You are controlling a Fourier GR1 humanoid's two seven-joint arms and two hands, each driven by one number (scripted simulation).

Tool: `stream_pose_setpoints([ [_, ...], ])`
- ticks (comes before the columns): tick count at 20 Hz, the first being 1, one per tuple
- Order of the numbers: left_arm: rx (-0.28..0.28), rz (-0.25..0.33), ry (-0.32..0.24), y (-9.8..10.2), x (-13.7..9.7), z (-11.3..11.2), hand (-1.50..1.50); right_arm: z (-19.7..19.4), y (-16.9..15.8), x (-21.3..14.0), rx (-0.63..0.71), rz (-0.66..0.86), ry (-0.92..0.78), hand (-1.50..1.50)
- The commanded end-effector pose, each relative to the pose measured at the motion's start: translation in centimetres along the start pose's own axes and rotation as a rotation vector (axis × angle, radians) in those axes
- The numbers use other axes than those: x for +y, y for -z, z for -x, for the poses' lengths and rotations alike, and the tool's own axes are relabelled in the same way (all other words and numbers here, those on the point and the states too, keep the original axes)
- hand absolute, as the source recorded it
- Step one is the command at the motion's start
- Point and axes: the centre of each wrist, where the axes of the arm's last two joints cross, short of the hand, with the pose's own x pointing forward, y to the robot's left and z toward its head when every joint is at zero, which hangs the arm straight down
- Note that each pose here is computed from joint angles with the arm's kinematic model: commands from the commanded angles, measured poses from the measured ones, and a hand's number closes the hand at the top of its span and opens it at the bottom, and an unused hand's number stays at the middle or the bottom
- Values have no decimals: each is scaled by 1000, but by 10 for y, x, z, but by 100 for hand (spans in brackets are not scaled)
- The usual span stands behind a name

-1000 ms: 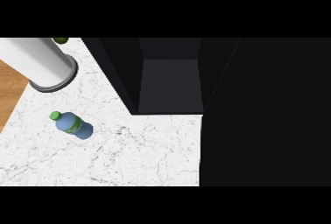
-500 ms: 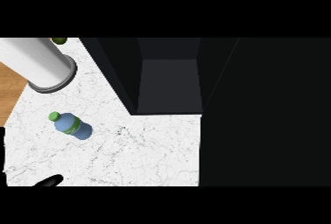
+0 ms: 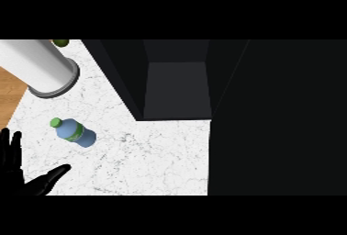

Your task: Pick up the bottled water, place it into the cabinet and close the cabinet

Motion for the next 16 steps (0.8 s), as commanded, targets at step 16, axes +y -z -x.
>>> stream_pose_setpoints([
  [16, 79, -30, 19, 38, 48, 133, -150, -42, -20, 0, -56, -11, -41, -150],
])
